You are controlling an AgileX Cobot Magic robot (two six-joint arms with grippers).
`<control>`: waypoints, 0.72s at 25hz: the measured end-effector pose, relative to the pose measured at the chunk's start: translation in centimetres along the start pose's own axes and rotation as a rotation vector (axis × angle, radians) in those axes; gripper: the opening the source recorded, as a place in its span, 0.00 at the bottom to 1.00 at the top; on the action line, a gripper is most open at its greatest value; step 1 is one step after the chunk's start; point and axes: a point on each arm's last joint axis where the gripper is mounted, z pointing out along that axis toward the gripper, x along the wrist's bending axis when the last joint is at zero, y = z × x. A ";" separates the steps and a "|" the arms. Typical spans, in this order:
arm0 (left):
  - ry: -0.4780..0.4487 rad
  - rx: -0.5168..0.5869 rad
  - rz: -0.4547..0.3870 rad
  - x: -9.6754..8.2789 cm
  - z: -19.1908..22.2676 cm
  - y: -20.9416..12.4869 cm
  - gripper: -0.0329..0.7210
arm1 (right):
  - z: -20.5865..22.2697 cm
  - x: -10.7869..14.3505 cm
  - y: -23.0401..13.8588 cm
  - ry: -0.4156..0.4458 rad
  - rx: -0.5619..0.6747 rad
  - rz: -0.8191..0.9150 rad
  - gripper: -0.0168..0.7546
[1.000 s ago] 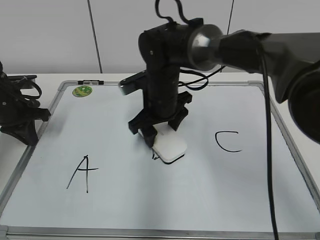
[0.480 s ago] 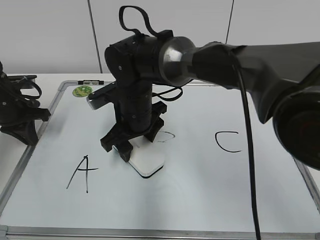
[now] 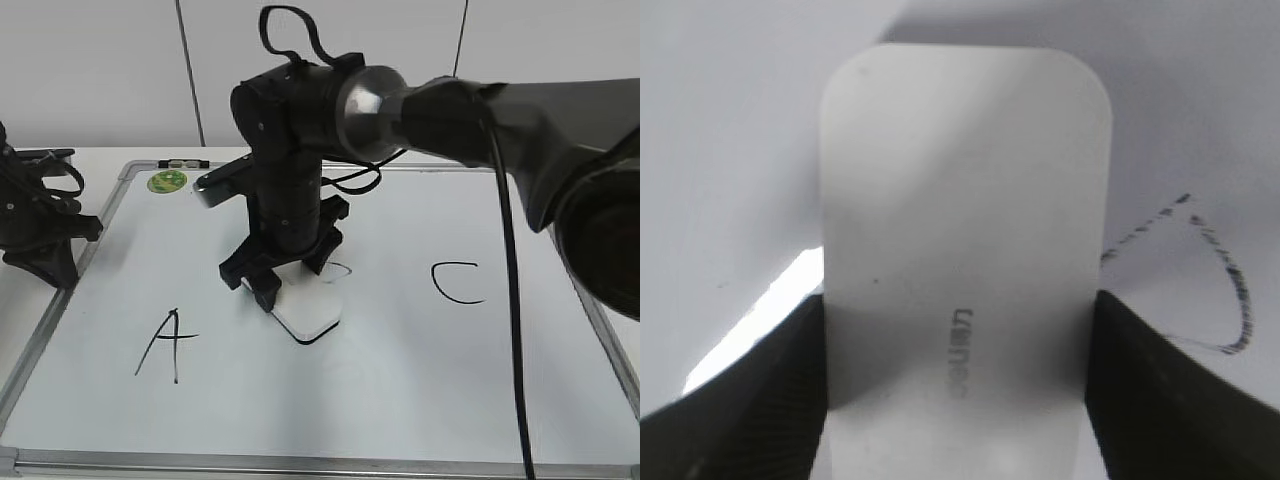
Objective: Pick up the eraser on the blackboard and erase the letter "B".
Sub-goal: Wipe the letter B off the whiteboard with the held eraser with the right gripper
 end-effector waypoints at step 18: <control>-0.002 0.008 -0.001 0.0 0.0 0.0 0.06 | 0.1 -8.3 -1.0 -0.061 0.008 0.149 0.73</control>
